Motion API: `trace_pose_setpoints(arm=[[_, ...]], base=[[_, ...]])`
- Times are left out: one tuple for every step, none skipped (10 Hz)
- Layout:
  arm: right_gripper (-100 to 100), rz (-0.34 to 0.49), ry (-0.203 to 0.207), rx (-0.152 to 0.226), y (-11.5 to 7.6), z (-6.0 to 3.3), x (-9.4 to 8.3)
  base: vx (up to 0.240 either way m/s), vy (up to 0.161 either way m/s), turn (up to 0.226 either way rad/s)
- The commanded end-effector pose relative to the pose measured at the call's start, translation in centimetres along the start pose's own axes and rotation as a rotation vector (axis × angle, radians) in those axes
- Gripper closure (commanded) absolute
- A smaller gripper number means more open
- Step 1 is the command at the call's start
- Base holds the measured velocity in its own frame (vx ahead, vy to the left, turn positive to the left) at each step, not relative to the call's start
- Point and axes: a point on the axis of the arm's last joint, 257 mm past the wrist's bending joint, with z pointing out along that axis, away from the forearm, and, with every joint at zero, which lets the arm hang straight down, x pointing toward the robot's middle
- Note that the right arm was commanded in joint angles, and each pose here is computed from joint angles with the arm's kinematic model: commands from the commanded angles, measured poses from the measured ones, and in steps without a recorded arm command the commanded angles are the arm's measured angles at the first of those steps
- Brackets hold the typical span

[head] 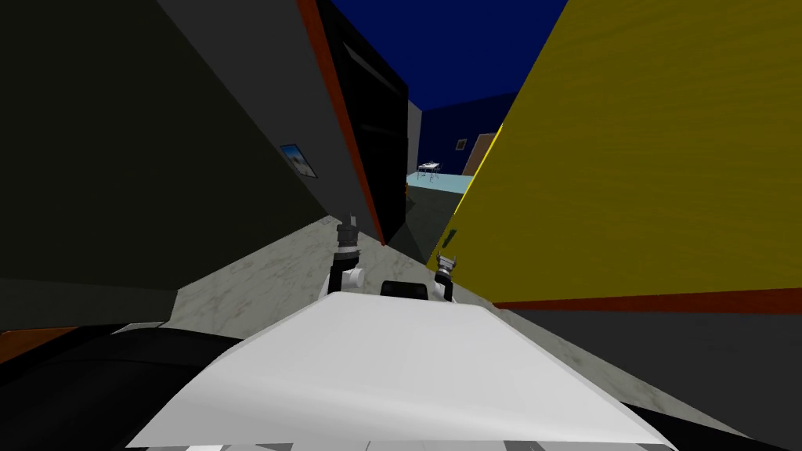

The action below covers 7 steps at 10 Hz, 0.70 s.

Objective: Push the door open

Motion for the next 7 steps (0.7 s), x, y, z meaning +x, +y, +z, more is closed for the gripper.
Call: trace_pose_setpoints(arm=[[-100, -0.027, 0.011, -0.002, 1.5, 0.46, 0.1], [-100, -0.031, 0.013, -0.002, 1.8, 0.53, 0.1], [-100, -0.038, 0.016, -0.004, 2.4, 0.64, 0.1], [-100, -0.042, 0.018, -0.007, 2.8, 0.68, 0.1], [-100, -0.042, 0.018, -0.010, 3.1, 0.65, 0.0], [-100, -0.039, 0.017, -0.014, 3.2, 0.55, -0.1], [-100, -0.032, 0.014, -0.017, 3.1, 0.38, -0.3]], base=[[0.096, -0.032, 0.028], [0.166, -0.062, 0.023], [0.187, -0.064, 0.033], [0.198, -0.061, 0.034], [0.179, -0.098, 0.032], [0.167, -0.081, 0.035], [0.168, -0.064, 0.029]])
